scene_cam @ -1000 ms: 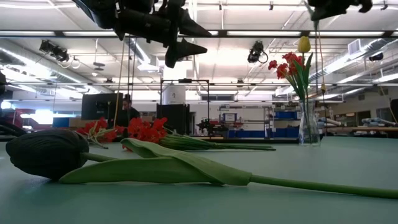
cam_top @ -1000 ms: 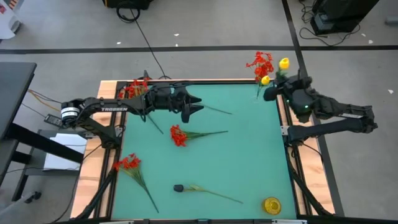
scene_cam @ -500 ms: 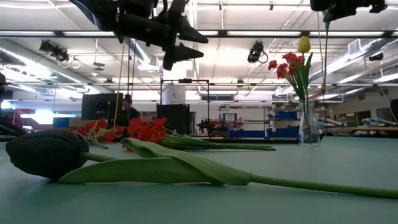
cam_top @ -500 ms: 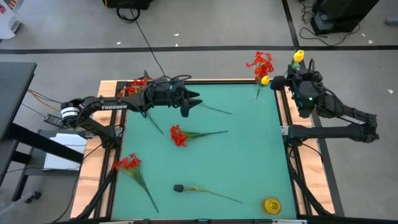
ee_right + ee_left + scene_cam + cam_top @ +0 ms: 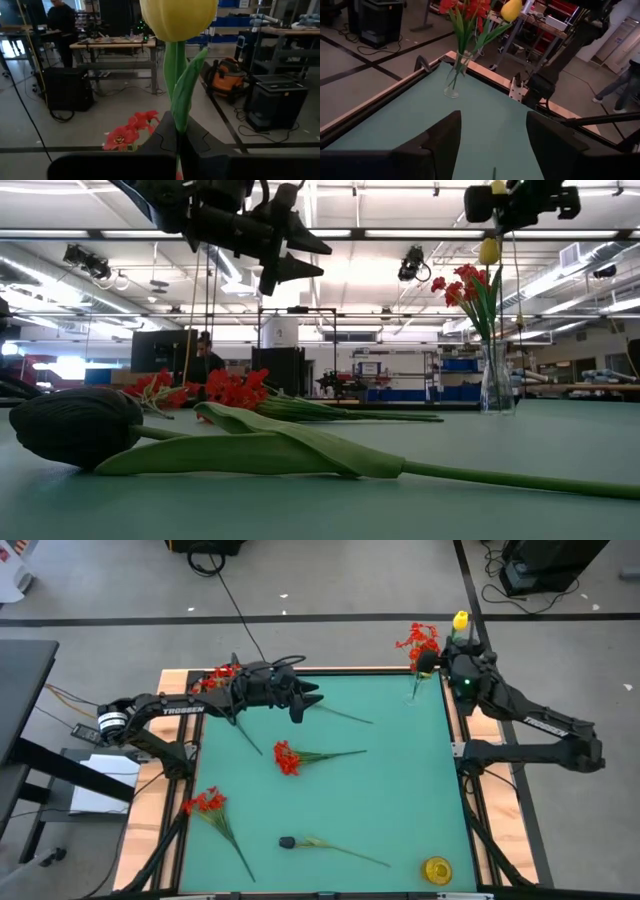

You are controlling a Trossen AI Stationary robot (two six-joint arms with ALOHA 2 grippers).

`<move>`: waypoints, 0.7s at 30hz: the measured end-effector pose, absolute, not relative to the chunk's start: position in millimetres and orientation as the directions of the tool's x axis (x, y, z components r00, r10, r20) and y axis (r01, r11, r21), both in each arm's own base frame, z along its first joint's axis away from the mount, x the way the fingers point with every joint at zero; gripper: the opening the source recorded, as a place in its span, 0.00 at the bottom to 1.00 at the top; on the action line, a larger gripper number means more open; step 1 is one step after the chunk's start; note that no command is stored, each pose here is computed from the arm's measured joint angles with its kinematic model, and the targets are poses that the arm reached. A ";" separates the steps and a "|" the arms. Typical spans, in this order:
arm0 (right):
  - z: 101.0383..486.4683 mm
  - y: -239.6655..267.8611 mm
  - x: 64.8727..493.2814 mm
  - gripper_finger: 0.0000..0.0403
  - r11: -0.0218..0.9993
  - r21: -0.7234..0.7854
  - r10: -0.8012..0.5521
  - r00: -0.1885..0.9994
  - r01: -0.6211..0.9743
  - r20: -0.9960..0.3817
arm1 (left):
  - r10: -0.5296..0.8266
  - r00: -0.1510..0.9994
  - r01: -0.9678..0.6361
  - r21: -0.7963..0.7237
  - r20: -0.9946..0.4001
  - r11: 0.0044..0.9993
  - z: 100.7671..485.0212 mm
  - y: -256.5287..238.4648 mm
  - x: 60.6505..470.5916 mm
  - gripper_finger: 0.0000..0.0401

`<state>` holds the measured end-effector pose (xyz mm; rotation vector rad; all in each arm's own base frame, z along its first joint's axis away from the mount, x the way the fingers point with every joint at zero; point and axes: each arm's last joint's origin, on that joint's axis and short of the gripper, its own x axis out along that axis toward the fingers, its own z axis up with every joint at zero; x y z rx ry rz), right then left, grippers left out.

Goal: Sort flowers into vase by color
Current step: Put the yellow flower into the transparent vase

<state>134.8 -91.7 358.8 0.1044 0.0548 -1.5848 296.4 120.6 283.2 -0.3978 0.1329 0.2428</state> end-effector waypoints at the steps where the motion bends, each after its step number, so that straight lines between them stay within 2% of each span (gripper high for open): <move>1: 357.9 -93.4 136.4 0.01 -0.012 0.029 -0.994 -0.009 1.000 -0.105 | 0.207 0.962 -0.260 -0.367 -0.177 0.893 283.0 120.5 296.4 0.57; 7: 354.1 -99.6 141.1 0.05 -0.009 0.021 -0.993 -0.006 1.000 -0.121 | 0.206 0.958 -0.267 -0.367 -0.198 0.891 281.0 120.3 296.0 0.57; 10: 353.5 -100.3 142.0 0.13 -0.004 0.018 -0.992 -0.002 1.000 -0.125 | 0.204 0.957 -0.270 -0.368 -0.207 0.890 280.1 120.2 295.8 0.57; 14: 351.4 -100.0 143.4 0.24 0.053 0.029 -0.987 0.057 0.998 -0.150 | 0.203 0.954 -0.275 -0.369 -0.221 0.888 278.7 120.1 295.5 0.57; 21: 340.1 -97.4 139.3 0.40 0.096 0.113 -0.959 0.122 0.989 -0.255 | 0.186 0.943 -0.286 -0.383 -0.278 0.879 273.3 119.1 294.1 0.57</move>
